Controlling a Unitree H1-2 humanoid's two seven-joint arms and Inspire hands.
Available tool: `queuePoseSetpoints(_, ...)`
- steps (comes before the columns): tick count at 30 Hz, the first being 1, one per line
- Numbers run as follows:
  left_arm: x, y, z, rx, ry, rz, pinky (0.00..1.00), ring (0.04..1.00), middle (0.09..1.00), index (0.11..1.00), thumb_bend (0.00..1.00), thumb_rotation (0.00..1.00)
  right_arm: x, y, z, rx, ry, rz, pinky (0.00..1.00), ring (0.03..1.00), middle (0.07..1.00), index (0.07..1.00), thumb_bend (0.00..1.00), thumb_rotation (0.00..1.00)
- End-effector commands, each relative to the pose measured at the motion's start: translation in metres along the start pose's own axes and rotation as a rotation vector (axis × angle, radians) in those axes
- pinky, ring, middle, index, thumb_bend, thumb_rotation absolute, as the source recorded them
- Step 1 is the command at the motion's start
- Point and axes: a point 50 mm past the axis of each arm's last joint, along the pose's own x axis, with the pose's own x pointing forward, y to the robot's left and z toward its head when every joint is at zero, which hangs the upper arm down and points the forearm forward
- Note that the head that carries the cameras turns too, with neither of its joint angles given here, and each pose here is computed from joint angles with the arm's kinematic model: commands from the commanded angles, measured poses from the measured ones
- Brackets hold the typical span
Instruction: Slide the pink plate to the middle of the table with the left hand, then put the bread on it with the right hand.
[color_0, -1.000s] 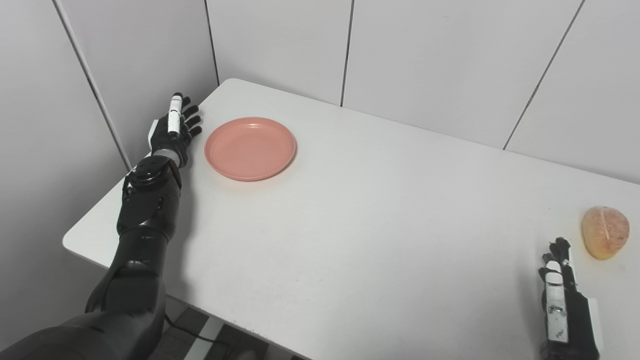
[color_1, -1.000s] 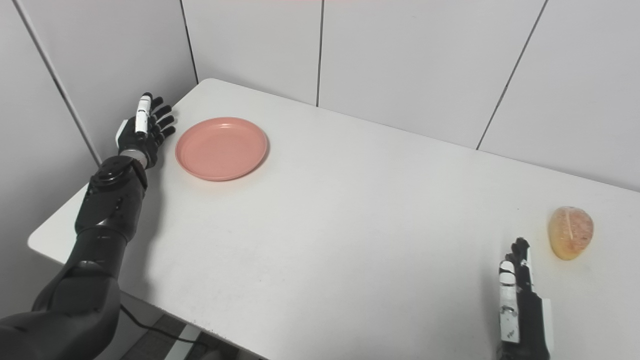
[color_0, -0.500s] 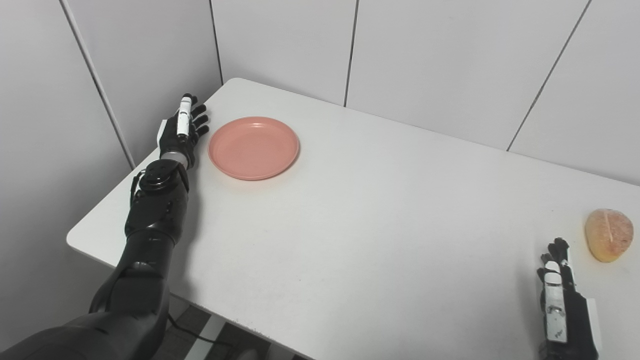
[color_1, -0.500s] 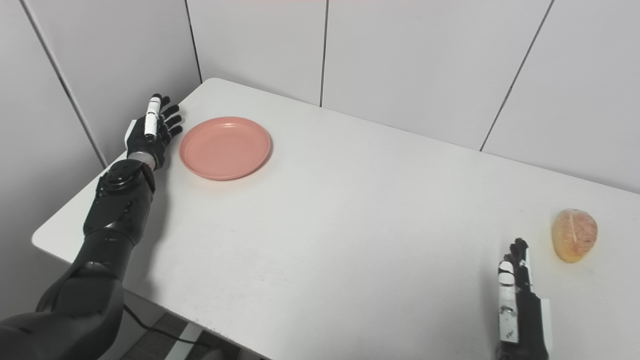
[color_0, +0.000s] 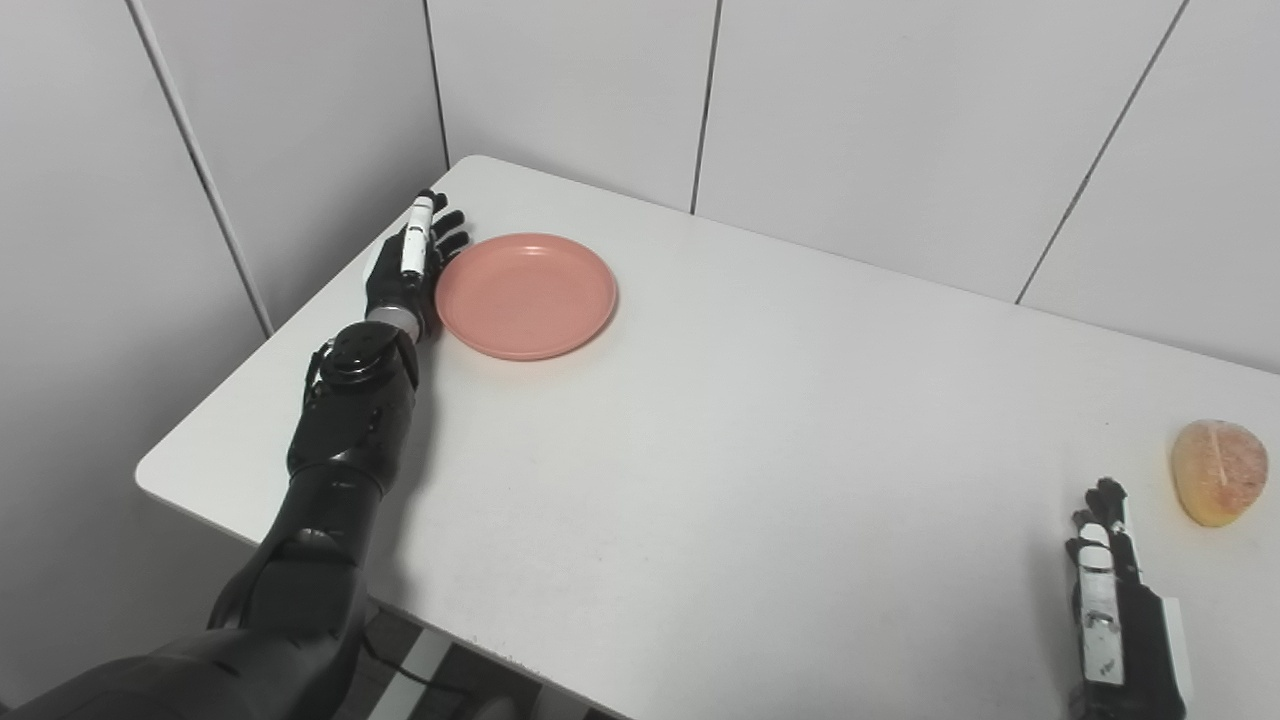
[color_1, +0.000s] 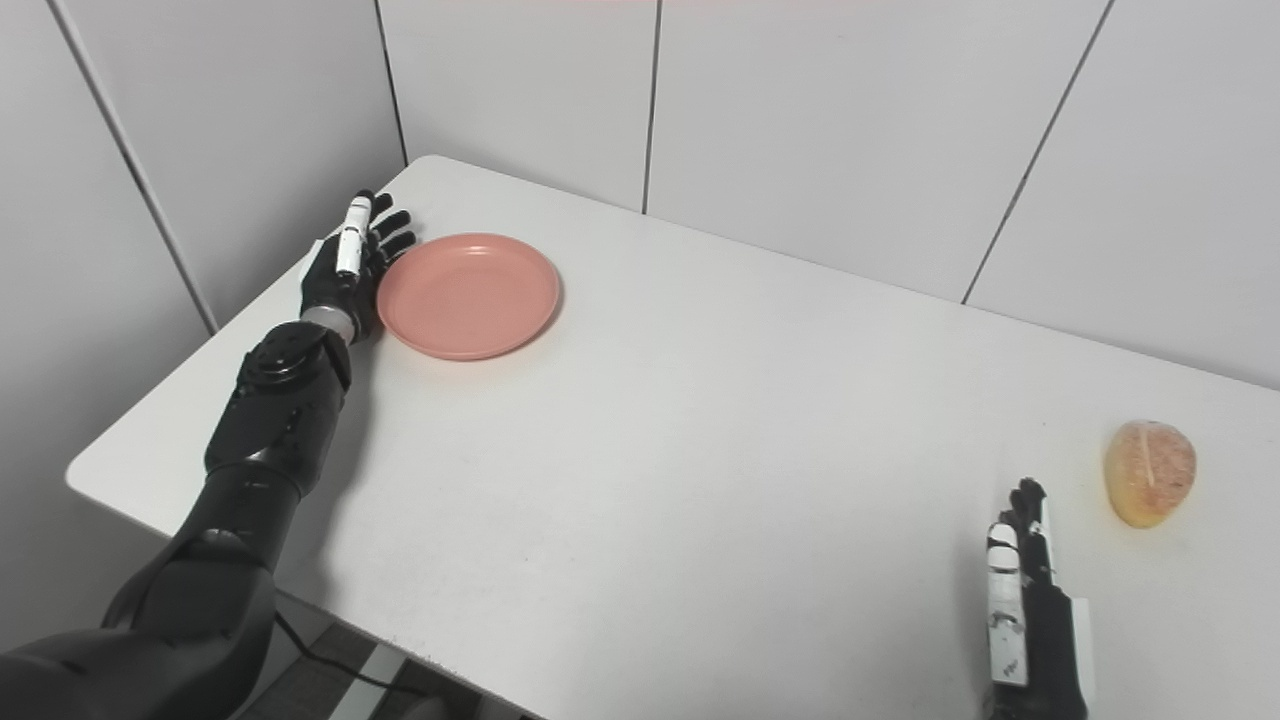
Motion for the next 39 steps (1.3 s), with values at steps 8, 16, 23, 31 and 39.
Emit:
queuePoseSetpoints(8, -0.004, -0.054, -0.018, -0.011, 0.078, -0.156, 0.89, 0.889, 0.902, 0.901, 0.32, 1.0, 0.007, 0.006, 0.014, 0.02, -0.067, 0.0, 1.0, 0.991, 0.982, 0.975, 0.14, 1.0)
queuePoseSetpoints(16, -0.009, -0.088, -0.026, -0.005, 0.098, -0.235, 0.88, 0.88, 0.891, 0.884, 0.34, 1.0, 0.006, 0.009, 0.014, 0.017, -0.062, -0.002, 0.99, 0.984, 0.978, 0.972, 0.15, 1.0)
queuePoseSetpoints(23, -0.013, -0.11, -0.025, 0.009, 0.086, -0.298, 0.86, 0.871, 0.881, 0.875, 0.36, 1.0, 0.007, 0.014, 0.015, 0.034, -0.053, -0.006, 0.99, 0.985, 0.976, 0.97, 0.15, 1.0)
queuePoseSetpoints(31, -0.025, -0.133, -0.025, 0.063, 0.091, -0.374, 0.88, 0.883, 0.891, 0.877, 0.36, 1.0, 0.009, 0.02, 0.014, 0.067, -0.04, -0.013, 0.98, 0.968, 0.967, 0.967, 0.16, 1.0)
queuePoseSetpoints(39, -0.041, -0.161, -0.027, 0.089, 0.098, -0.465, 0.85, 0.879, 0.885, 0.871, 0.35, 1.0, 0.007, 0.024, 0.02, 0.019, -0.034, -0.017, 0.94, 0.958, 0.958, 0.948, 0.18, 1.0)
